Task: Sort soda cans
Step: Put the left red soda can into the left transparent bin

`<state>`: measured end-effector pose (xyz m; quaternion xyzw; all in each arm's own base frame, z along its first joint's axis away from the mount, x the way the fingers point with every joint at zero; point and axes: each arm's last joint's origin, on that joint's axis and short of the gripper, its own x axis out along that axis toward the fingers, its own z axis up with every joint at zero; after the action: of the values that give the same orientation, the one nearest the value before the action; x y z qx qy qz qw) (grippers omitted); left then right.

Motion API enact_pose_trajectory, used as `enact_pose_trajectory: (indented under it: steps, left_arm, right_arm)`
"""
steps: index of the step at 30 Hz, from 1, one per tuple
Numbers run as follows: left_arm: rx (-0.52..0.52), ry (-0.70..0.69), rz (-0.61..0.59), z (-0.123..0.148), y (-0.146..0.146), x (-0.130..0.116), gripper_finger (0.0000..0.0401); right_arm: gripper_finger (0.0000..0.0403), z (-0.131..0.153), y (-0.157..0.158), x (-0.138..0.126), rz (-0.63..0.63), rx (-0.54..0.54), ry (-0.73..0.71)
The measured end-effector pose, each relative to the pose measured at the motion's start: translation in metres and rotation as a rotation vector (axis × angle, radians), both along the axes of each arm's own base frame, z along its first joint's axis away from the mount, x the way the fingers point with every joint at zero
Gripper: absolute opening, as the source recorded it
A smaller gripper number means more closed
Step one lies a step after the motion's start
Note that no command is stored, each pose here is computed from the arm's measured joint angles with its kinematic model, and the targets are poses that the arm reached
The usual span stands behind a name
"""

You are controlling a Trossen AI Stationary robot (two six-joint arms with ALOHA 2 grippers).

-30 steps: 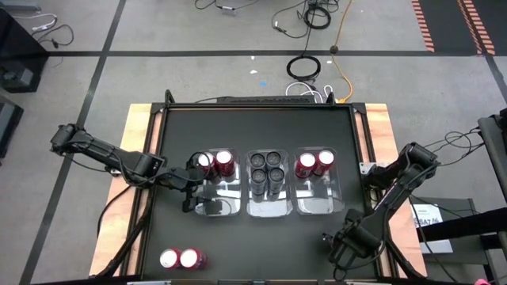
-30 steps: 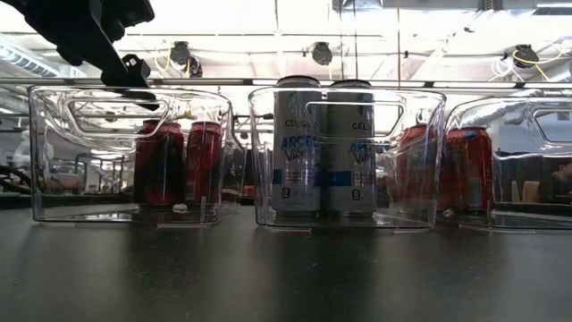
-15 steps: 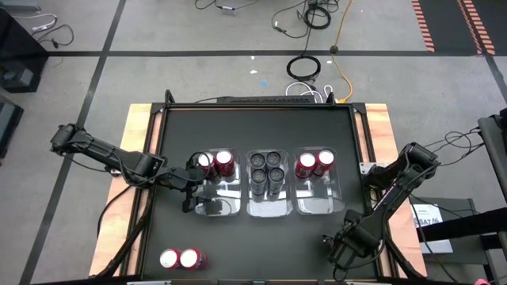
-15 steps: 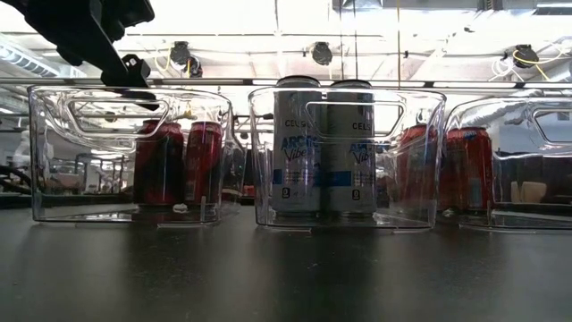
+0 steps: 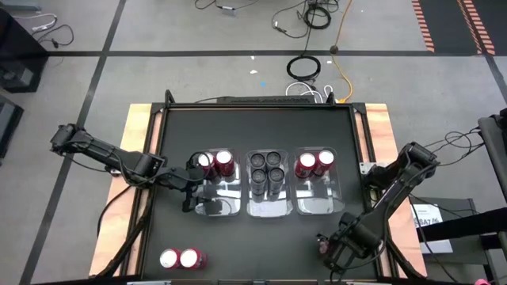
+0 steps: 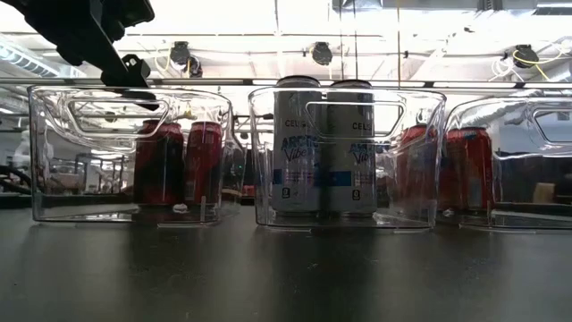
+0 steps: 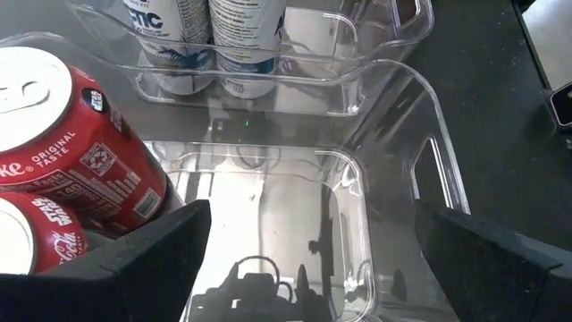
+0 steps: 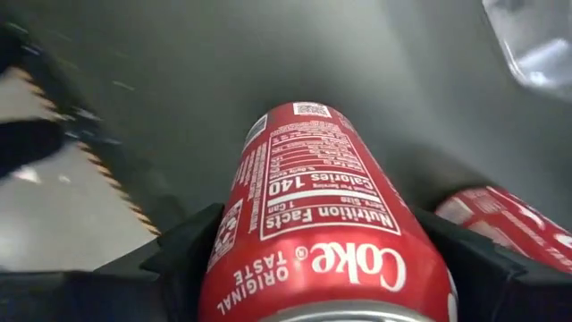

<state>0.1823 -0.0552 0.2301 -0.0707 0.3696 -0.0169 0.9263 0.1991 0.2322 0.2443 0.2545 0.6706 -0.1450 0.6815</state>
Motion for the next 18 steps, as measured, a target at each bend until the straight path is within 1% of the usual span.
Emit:
enact_pose_trajectory:
  steps: [3,6,8,12,18]
  left_arm:
    - [0.0,0.0,0.0,0.0,0.0,0.0,0.0393]
    - [0.0,0.0,0.0,0.0,0.0,0.0,0.0393]
    - [0.0,0.0,0.0,0.0,0.0,0.0,0.0393]
    - [0.0,0.0,0.0,0.0,0.0,0.0,0.0393]
    - [0.001,0.0,-0.001,0.0,0.0,0.0,0.0393]
  right_arm:
    - [0.0294,0.02,0.001,0.012,-0.015,0.015,-0.092]
    - [0.0294,0.04,-0.003,0.023,-0.028,0.003,-0.184]
    - [0.0294,0.049,-0.008,0.03,-0.041,-0.002,-0.218]
    - [0.0294,0.057,-0.02,0.044,-0.077,0.006,-0.241]
    - [0.0294,0.057,-0.037,0.065,-0.132,0.043,-0.253]
